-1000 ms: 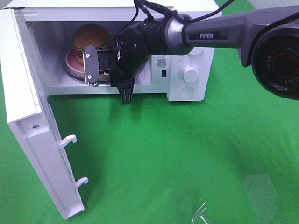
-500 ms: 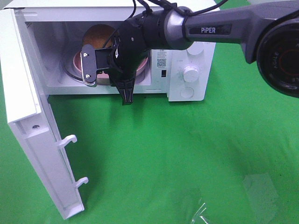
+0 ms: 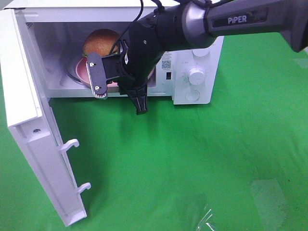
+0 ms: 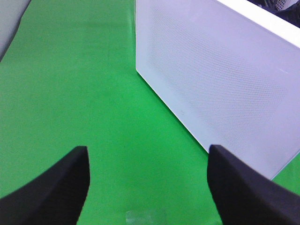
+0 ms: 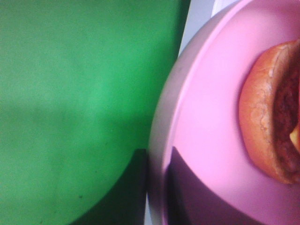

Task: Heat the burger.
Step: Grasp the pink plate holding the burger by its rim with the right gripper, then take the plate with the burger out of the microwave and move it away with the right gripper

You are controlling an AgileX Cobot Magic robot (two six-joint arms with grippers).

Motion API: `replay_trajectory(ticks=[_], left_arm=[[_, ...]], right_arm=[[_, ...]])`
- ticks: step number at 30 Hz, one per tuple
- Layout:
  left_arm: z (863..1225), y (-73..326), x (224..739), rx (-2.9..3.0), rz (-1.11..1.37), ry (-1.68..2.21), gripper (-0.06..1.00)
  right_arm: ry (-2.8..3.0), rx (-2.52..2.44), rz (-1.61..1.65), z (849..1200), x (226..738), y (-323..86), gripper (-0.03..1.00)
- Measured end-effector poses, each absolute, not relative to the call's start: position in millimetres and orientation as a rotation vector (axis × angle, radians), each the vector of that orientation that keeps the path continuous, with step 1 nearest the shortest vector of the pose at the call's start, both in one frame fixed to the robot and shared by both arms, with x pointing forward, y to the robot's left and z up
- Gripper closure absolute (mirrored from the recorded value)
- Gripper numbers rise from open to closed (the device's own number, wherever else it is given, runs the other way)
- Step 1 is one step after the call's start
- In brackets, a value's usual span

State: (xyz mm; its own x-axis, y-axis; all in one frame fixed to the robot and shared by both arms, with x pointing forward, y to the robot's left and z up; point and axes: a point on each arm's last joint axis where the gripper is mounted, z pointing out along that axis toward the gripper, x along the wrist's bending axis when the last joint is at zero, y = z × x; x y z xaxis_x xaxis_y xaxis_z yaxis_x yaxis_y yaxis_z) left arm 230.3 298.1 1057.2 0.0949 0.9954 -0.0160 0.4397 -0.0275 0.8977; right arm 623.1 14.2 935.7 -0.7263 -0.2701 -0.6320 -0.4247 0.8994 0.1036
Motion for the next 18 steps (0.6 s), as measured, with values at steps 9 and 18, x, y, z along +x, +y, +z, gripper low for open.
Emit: replay_trajectory(ticks=[9,18], left_arm=[[1057.2,298.1,230.3,1.584,0.889,1.455,0.30],[1057.2,298.1,230.3,1.584,0.889,1.455,0.30]], right_arm=[[2.380,-0.542,0.339,940.7,603.1,3.2,0.90],[2.338,-0.571,0.372,943.0,585.8,-7.5,0.90]])
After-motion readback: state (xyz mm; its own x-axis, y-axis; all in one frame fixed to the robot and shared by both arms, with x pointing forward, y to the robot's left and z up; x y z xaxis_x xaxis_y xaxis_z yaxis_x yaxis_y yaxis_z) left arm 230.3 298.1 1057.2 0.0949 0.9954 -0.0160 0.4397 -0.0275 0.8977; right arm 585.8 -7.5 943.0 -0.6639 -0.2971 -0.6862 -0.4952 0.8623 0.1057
